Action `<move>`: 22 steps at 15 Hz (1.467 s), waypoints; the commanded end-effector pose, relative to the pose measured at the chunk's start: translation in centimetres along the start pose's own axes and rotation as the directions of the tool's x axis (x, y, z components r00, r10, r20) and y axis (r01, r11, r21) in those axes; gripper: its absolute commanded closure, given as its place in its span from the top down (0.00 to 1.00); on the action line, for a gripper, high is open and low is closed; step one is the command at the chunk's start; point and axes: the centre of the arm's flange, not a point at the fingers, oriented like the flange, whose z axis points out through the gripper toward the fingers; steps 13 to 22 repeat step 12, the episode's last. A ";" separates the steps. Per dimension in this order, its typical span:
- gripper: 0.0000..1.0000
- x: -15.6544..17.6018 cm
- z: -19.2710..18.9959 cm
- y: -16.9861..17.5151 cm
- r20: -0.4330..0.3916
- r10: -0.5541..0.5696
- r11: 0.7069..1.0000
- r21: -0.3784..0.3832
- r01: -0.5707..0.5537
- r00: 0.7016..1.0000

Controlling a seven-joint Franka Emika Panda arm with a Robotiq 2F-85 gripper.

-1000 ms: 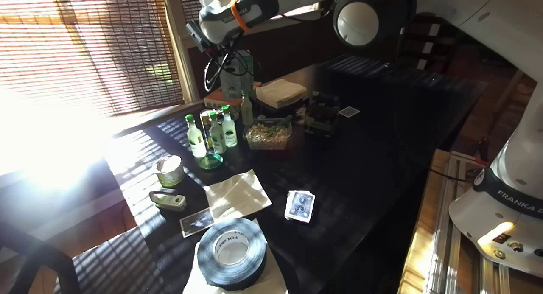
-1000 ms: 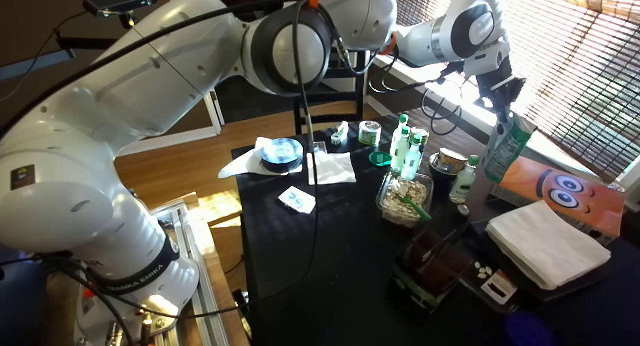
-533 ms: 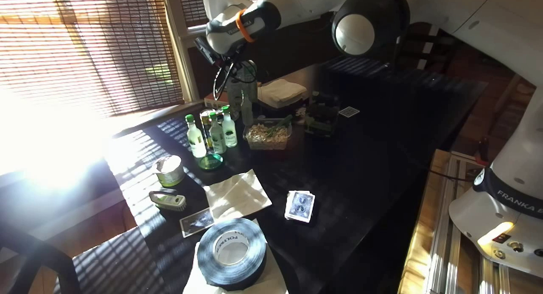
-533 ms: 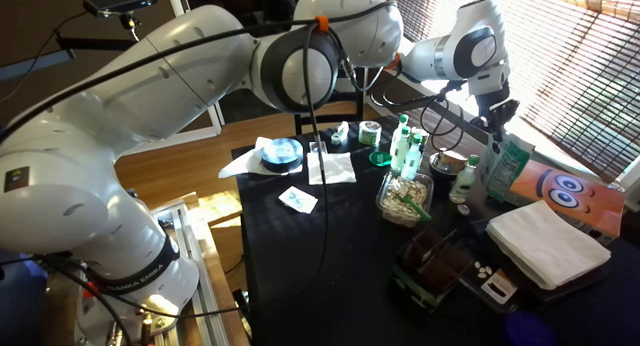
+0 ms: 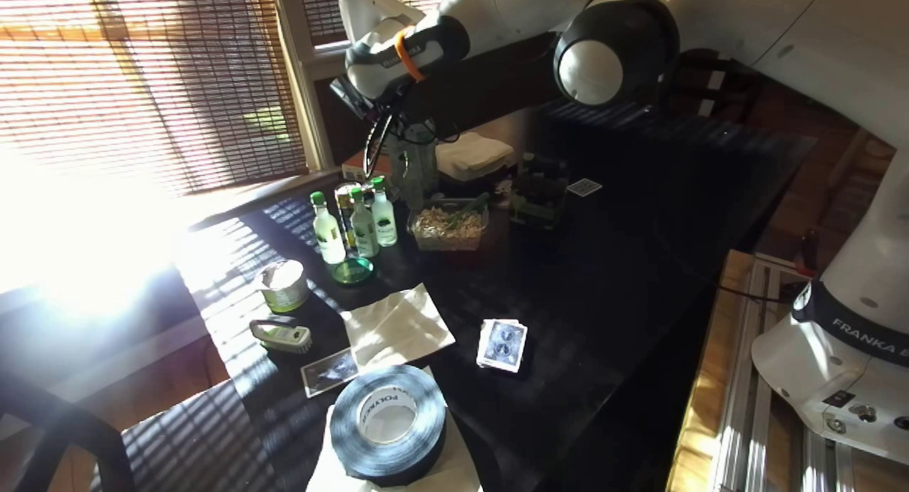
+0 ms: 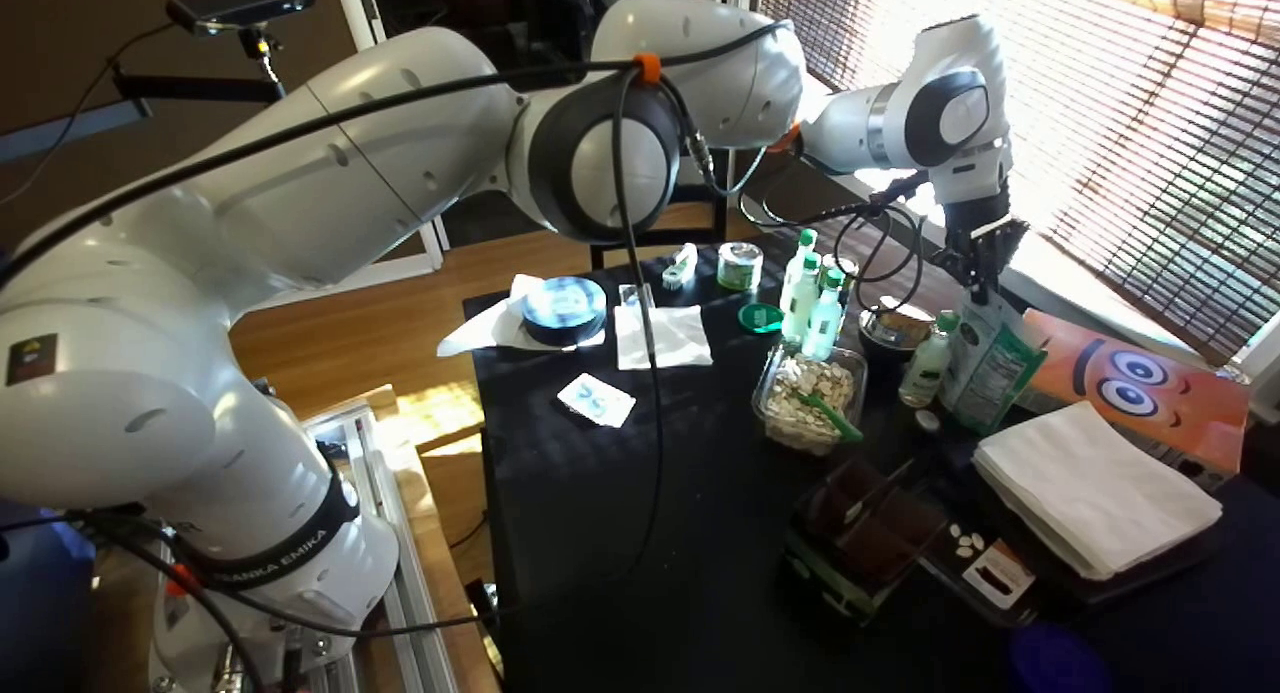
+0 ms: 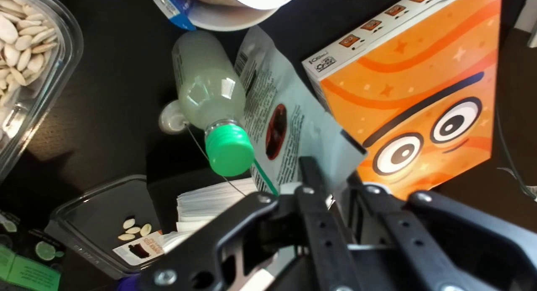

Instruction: Move the white packet to the right

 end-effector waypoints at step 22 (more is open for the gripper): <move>1.00 2.3 -9.0 -3.7 0.032 0.028 0.991 0.126 -0.032 0.999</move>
